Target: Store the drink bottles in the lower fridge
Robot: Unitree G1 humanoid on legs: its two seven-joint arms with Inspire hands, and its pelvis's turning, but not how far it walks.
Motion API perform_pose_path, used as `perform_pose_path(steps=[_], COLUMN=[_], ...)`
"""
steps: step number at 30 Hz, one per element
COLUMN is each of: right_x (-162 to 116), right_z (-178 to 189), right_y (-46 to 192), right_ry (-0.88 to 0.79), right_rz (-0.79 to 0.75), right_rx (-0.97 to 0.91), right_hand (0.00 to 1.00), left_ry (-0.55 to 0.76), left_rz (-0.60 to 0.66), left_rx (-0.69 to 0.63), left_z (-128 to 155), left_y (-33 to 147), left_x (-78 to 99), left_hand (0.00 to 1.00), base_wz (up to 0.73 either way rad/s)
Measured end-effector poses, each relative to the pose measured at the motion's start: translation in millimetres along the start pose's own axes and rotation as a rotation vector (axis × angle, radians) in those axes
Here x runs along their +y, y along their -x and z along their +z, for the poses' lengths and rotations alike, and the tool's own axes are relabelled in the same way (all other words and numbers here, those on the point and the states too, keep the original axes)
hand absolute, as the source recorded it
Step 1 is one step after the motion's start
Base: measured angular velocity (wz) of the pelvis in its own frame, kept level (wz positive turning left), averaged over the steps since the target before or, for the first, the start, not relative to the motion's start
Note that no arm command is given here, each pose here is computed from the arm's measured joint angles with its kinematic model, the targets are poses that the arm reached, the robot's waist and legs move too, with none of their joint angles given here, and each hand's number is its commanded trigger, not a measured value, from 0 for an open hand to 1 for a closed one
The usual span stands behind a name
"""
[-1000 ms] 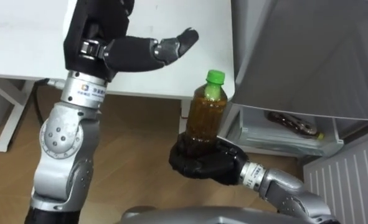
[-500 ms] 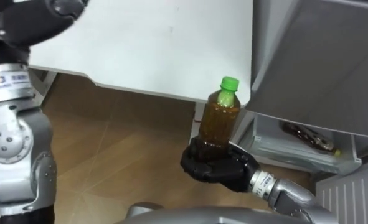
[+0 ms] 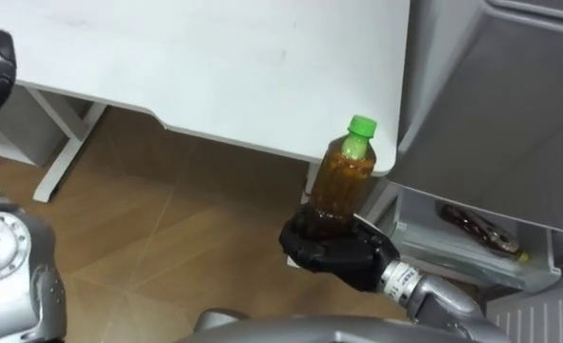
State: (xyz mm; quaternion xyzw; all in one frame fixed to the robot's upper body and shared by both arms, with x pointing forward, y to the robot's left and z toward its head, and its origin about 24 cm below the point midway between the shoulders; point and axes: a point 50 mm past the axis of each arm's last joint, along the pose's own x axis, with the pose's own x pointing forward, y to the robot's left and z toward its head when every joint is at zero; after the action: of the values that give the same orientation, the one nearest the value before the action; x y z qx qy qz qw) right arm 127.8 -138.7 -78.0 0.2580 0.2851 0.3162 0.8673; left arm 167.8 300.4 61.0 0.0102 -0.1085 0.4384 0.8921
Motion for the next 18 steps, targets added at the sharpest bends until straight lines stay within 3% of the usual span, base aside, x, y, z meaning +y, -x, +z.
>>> perform_pose_path(steps=[5,10,13,18], right_x=[1.5,2.4,2.9,5.6], right_z=[-3.1,-1.7,2.5,8.6], right_y=[-1.7,-7.1,-13.4,-22.0], right_ry=[-0.011,-0.017,-0.002,-0.008], right_rz=[-0.021,-0.048,-0.055,-0.038], right_rx=[0.011,0.016,0.021,0.018], right_hand=[1.0,1.0,1.0,1.0], left_ry=[-0.01,-0.067,-0.173,-0.268], left_rz=[0.089,0.176,0.144,0.06], left_rx=[0.212,0.515,0.681,0.865], left_z=[-39.1,-94.2,-121.2,-146.2], left_y=[15.0,43.6,71.4,102.8], left_x=[15.0,34.3,41.8,52.6], left_hand=[0.0,0.0,0.0,0.0], base_wz=[0.0,-0.03,-0.06,-0.02])
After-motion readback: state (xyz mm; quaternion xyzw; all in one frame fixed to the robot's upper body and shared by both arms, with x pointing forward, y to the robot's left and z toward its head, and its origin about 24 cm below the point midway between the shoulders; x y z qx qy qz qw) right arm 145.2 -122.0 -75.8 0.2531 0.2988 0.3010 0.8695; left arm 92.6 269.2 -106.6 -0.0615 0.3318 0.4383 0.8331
